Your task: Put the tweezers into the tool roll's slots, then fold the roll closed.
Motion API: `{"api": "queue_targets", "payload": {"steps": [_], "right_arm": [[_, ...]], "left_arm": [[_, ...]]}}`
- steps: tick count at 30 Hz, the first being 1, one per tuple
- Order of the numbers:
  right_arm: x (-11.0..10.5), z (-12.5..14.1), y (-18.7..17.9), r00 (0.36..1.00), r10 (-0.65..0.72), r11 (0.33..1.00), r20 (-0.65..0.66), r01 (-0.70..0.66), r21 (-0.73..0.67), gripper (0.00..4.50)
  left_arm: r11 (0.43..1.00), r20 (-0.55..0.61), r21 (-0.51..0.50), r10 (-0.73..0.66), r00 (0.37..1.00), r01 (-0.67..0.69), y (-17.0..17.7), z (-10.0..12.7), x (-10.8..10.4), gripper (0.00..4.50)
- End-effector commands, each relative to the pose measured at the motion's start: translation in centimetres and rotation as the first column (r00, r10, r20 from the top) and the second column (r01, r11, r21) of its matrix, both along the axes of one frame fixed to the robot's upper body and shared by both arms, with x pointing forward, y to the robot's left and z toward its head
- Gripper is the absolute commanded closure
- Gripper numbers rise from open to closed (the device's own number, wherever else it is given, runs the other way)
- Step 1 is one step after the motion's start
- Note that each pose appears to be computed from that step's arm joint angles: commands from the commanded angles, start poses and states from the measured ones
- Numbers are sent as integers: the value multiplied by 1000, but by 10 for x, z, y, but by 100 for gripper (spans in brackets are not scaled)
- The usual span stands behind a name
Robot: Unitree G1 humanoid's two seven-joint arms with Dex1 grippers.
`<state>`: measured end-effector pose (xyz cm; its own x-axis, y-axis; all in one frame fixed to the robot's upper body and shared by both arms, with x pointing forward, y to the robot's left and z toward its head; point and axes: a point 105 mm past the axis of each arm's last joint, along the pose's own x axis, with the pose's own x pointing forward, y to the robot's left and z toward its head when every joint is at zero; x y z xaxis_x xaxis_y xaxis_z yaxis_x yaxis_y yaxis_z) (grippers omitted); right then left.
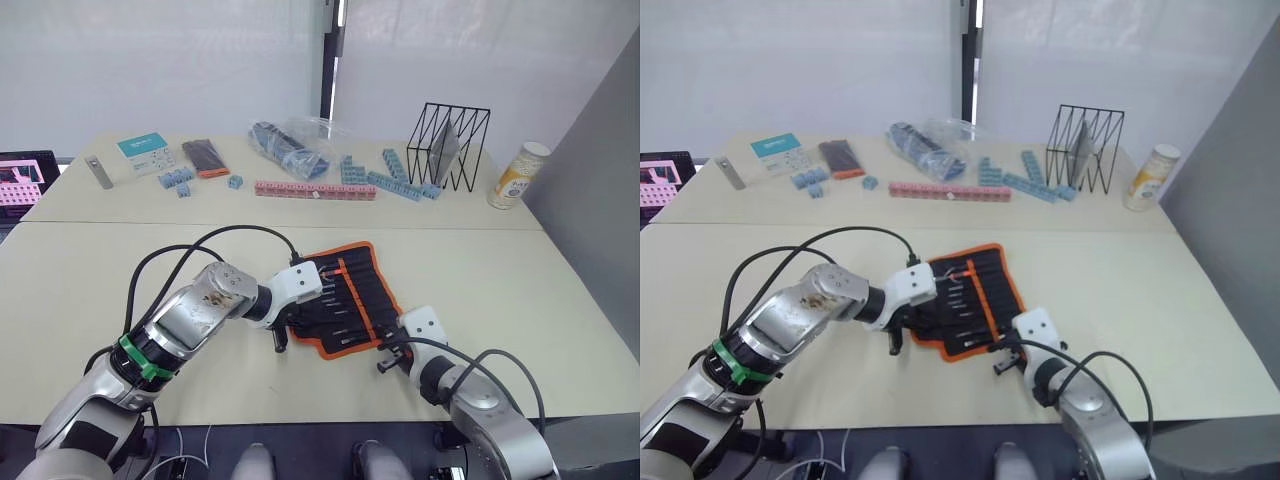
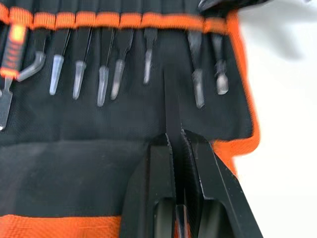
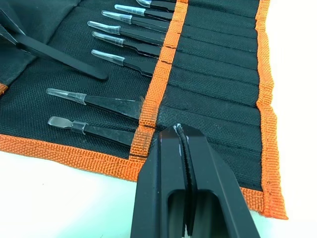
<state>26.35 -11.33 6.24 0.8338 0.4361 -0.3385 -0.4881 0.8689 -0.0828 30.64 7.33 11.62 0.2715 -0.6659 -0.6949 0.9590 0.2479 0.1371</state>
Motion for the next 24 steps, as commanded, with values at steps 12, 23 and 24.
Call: {"api": "queue_targets", "payload": {"steps": [12,23,24], "right_arm": [[-16,-46,0,979,-26,999,-203,21,-24,450],[-18,-45,-1,978,-36,999,-204,32,-22,450],[-18,-45,-1,978,-37,999,-205,33,-22,450]], "left_arm": [[991,75,93,-100,992,93,-39,-2,11,448],[988,96,60,-147,984,142,-78,-13,19,448],[987,98,58,-152,983,147,-82,-14,19,448]]}}
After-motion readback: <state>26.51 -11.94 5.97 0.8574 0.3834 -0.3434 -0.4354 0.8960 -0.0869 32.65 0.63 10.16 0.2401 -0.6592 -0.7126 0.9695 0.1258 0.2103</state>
